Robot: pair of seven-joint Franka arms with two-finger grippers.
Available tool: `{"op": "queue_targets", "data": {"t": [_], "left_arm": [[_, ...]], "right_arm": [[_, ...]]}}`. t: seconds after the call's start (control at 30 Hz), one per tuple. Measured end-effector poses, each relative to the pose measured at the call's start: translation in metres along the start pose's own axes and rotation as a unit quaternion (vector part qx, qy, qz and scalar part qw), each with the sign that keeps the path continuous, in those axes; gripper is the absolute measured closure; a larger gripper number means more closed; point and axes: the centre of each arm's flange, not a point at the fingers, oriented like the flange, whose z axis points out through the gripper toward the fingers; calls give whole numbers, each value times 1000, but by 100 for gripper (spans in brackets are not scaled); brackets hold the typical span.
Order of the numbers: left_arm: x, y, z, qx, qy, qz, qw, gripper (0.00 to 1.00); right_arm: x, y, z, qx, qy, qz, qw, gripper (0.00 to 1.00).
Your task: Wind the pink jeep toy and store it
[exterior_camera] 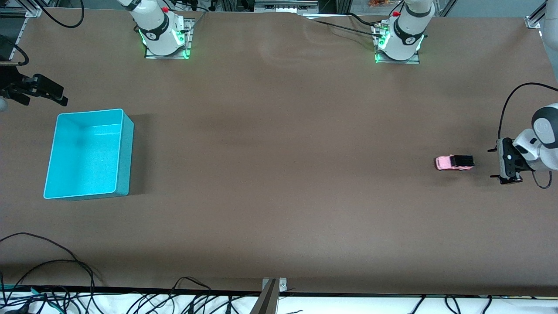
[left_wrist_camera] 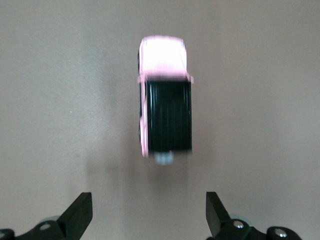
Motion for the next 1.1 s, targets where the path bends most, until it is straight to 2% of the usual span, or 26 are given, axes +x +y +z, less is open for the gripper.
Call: {"op": "queue_targets", "data": {"t": [0.27,0.63,0.9,1.1], "left_arm": [[6,1,-22,13,-4,-27,1000,0],[43,0,-81,51,7,-85,995,0],[81,4,-113,48,14,-147,988,0],[109,9,-140,32,17,-196,980,0]], "right_arm": [[0,0,0,0,0,0,1000,0],[0,0,0,0,0,0,1000,0],[0,0,0,0,0,0,1000,0],[0,0,0,0,0,0,1000,0]]}}
